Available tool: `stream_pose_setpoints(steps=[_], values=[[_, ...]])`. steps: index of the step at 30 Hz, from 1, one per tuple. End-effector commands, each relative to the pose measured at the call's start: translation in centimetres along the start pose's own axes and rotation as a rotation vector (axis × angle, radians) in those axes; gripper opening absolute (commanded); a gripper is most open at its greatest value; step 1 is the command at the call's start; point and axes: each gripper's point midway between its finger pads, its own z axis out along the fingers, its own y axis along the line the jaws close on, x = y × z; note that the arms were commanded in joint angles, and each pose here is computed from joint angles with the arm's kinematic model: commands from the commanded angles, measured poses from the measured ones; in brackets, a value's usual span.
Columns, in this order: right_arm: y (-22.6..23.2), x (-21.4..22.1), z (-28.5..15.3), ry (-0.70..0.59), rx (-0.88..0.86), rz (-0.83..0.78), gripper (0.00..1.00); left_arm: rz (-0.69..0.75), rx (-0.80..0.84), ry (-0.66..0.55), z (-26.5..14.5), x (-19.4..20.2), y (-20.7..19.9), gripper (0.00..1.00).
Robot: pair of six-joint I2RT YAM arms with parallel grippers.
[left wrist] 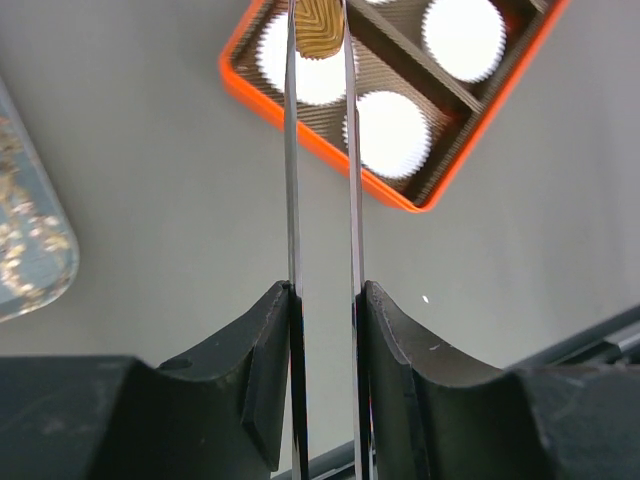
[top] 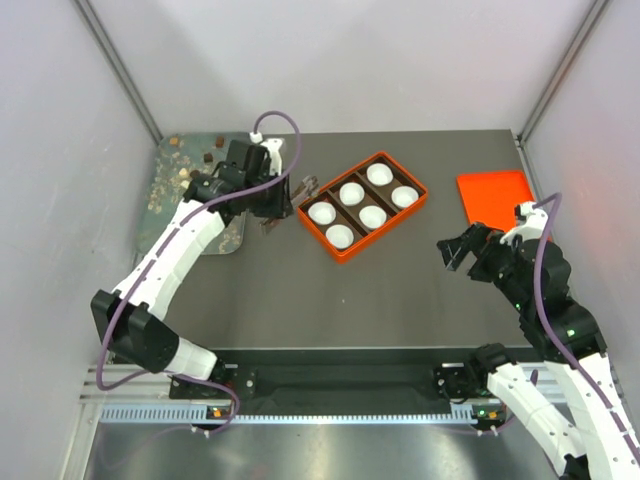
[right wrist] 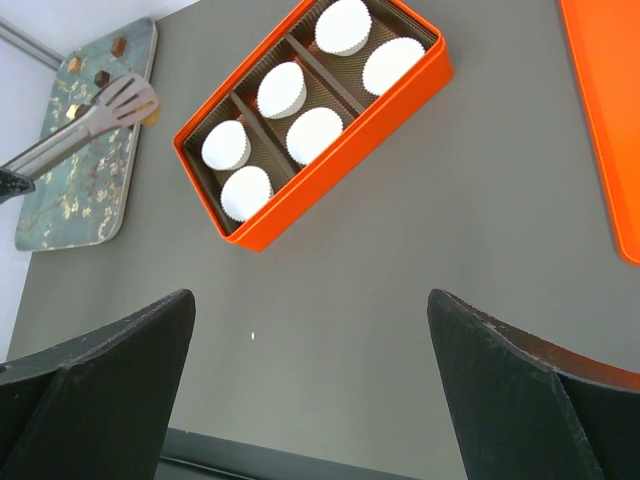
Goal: Pack the chocolate
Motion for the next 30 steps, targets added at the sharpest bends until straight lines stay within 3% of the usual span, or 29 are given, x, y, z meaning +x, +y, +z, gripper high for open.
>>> stream_pose_setpoints(steps=[1,15,30], values=[[1.1,-1.6,-0.5,-0.043,-0.031,0.015,1.0,0.07,0.069,-0.043,0.3,-0.7,-2.4,0.25],[1.0,-1.5,-0.6,-0.047,-0.032,0.016,1.0,0.112,-0.007,0.042,5.2,2.4,-1.1,0.25],[0.4,-1.5,-0.4,-0.053,-0.006,-0.001,1.0,0.132,-0.052,0.043,8.6,2.6,0.1,0.25]])
